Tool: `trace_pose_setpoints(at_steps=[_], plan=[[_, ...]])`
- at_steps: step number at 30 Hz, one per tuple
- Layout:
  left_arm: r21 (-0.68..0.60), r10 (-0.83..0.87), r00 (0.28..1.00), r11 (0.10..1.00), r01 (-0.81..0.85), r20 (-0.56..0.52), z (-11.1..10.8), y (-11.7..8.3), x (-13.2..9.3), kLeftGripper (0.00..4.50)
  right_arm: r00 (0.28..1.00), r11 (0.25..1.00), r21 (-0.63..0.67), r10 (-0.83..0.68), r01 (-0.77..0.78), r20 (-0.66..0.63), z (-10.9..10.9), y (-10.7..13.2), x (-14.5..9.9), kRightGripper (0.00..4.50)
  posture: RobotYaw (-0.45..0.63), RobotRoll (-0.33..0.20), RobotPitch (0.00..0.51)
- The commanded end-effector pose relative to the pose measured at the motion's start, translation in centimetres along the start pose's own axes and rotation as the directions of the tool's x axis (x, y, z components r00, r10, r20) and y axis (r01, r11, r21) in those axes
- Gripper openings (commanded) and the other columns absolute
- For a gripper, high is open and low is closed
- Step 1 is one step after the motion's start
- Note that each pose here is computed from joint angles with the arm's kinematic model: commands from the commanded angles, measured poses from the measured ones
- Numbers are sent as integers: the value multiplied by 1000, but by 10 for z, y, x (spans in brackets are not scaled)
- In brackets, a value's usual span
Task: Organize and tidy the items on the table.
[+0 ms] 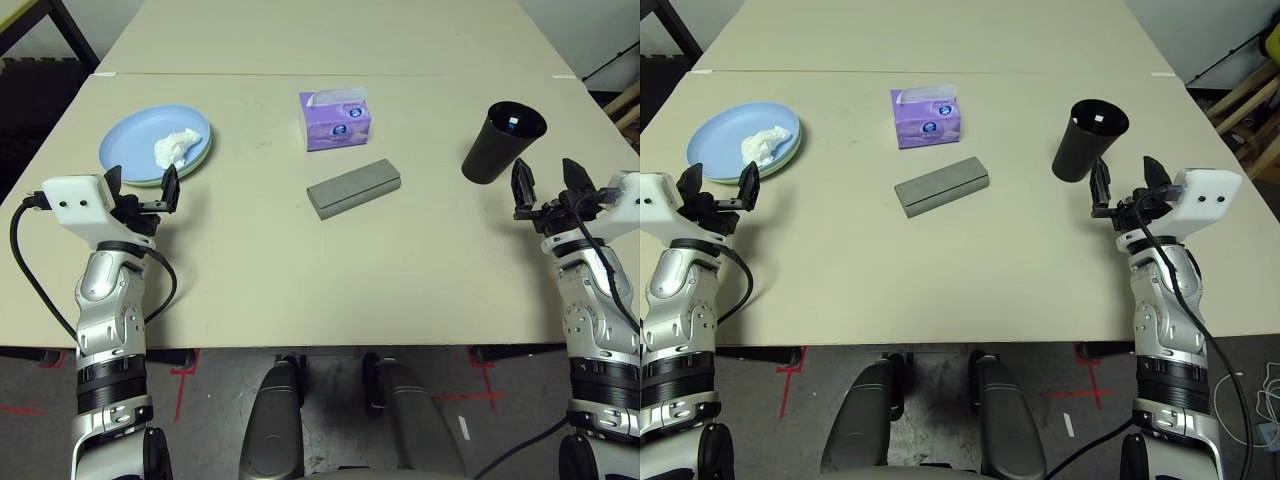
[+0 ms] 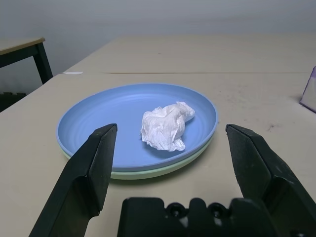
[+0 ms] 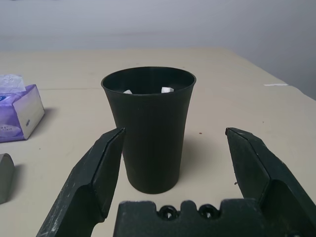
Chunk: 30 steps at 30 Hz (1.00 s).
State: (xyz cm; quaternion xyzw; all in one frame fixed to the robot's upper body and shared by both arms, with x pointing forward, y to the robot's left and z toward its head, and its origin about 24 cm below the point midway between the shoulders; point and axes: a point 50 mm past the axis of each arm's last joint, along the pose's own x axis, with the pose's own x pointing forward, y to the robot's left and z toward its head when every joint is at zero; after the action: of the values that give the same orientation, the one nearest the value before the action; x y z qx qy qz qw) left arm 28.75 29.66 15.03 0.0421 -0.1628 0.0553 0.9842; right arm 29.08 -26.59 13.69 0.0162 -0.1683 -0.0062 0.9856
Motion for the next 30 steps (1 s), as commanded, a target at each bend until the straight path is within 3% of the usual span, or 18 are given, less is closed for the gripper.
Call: trace_pose_setpoints(at_steps=[1,30], plan=[[-3,6,1000,1000,-6,-5,-1,6,-3,4500,1000,1000,1,-2,2,-31,-6,-2,-3,4469,104,0,190],[1,0,1000,1000,0,-10,-2,6,-2,4500,1000,1000,0,-1,1,-31,-8,-1,1,4469,103,0,179]])
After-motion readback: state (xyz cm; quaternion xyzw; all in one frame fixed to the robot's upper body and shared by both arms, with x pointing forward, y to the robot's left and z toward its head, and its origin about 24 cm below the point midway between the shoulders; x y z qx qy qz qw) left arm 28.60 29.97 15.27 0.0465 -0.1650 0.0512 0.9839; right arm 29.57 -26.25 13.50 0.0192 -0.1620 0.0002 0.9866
